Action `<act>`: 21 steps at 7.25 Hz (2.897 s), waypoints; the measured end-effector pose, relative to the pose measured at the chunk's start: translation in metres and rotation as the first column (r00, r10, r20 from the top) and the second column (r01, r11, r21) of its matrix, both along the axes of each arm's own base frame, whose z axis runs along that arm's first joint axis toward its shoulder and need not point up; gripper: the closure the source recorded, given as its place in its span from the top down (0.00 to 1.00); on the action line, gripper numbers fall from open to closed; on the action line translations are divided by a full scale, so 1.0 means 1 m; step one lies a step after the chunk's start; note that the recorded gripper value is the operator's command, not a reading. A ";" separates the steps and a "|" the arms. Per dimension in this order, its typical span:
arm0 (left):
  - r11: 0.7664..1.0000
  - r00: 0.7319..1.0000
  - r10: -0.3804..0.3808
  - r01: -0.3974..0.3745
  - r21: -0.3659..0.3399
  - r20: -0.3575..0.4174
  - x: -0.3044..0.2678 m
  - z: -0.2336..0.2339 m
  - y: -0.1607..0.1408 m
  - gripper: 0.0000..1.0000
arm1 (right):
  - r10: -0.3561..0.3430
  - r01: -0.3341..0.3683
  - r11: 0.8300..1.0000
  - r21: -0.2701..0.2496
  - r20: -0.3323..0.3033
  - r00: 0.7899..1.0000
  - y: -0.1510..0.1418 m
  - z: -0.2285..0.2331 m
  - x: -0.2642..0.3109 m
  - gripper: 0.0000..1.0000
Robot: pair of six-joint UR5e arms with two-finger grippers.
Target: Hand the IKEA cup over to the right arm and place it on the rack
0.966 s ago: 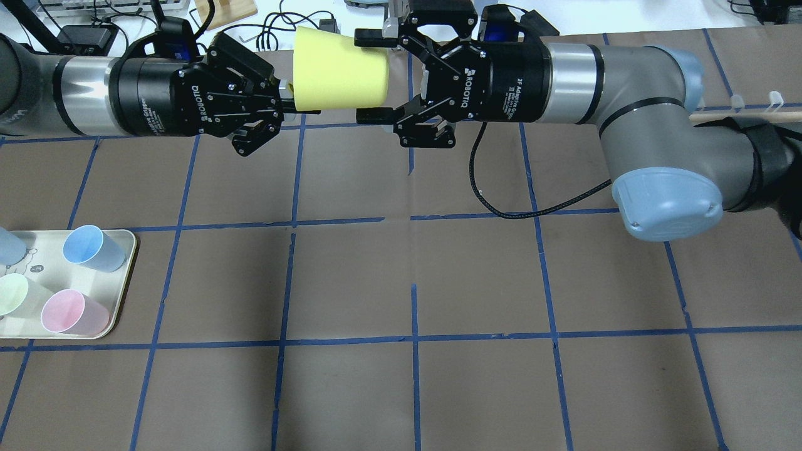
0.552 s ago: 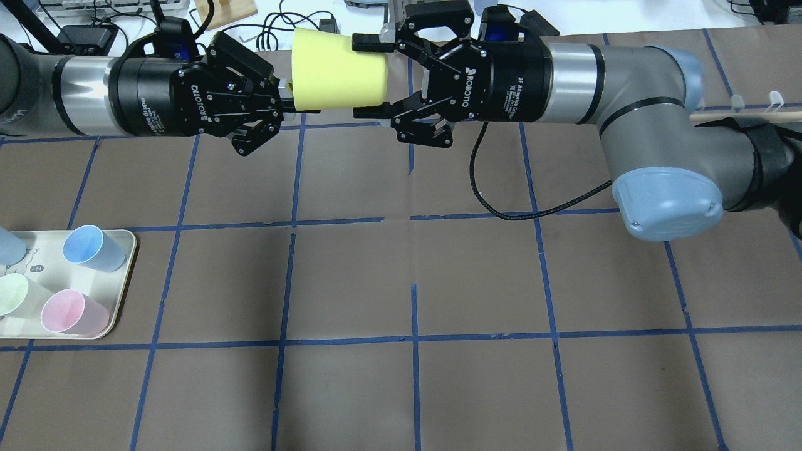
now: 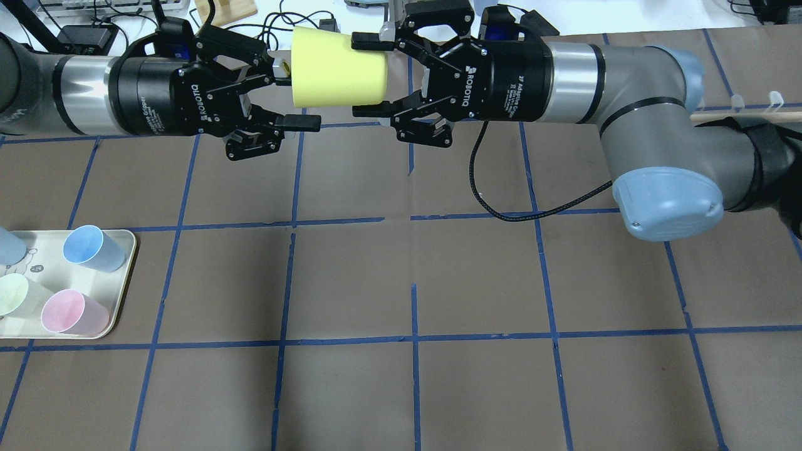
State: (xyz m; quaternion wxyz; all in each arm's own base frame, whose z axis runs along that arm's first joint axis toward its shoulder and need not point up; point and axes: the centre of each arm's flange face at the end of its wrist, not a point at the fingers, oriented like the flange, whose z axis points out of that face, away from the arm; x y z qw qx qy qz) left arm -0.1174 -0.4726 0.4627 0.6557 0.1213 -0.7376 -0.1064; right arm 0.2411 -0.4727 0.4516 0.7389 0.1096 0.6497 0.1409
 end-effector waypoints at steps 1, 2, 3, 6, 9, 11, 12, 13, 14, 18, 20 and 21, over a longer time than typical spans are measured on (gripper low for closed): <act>0.999 1.000 0.003 -0.003 0.037 0.003 0.000 0.003 -0.001 1.00 | 0.000 0.000 1.000 0.008 0.001 1.000 0.000 0.000 0.000 0.41; 0.998 1.000 0.003 -0.004 0.055 0.006 0.001 0.005 -0.001 1.00 | -0.003 0.002 1.000 0.011 0.003 1.000 -0.001 0.001 -0.002 0.41; 0.997 1.000 0.006 -0.007 0.075 0.012 0.003 0.008 -0.001 1.00 | -0.010 0.010 1.000 0.017 0.006 1.000 -0.003 0.002 -0.006 0.41; 0.984 0.946 -0.120 0.074 0.161 0.300 0.024 0.039 -0.007 1.00 | -0.066 0.066 0.998 0.018 0.003 0.998 -0.015 0.004 -0.035 0.41; 0.989 0.613 -0.138 0.038 0.146 0.778 0.053 0.050 -0.023 1.00 | -0.142 0.141 0.990 -0.018 -0.069 0.988 -0.025 0.004 -0.070 0.41; 0.992 0.348 -0.086 0.115 0.048 0.934 0.030 0.038 -0.041 1.00 | -0.180 0.169 0.983 -0.066 -0.279 0.943 -0.025 -0.006 -0.077 0.41; 0.990 0.257 -0.050 0.138 0.015 0.965 0.005 0.026 -0.045 0.99 | -0.200 0.180 0.980 -0.088 -0.414 0.888 -0.023 -0.012 -0.081 0.41; 0.985 0.197 -0.008 0.172 -0.026 0.980 -0.013 0.015 -0.044 1.00 | -0.217 0.189 0.976 -0.108 -0.544 0.810 -0.020 -0.019 -0.086 0.41; 0.969 0.172 0.041 0.233 -0.081 0.984 -0.023 0.008 -0.042 1.00 | -0.230 0.195 0.972 -0.128 -0.660 0.715 -0.018 -0.026 -0.093 0.41; 0.943 0.154 0.065 0.314 -0.111 0.986 -0.031 0.022 -0.031 1.00 | -0.206 0.007 0.978 -0.211 -0.949 0.237 -0.007 -0.042 -0.136 0.37; 0.958 0.152 0.050 0.273 -0.090 0.987 -0.030 0.028 -0.031 1.00 | -0.178 -0.194 0.966 -0.173 -0.984 -0.011 -0.011 -0.021 -0.164 0.33; 0.960 0.152 0.050 0.267 -0.089 0.987 -0.030 0.029 -0.031 1.00 | -0.177 -0.286 0.948 -0.139 -0.978 -0.112 -0.014 -0.012 -0.181 0.33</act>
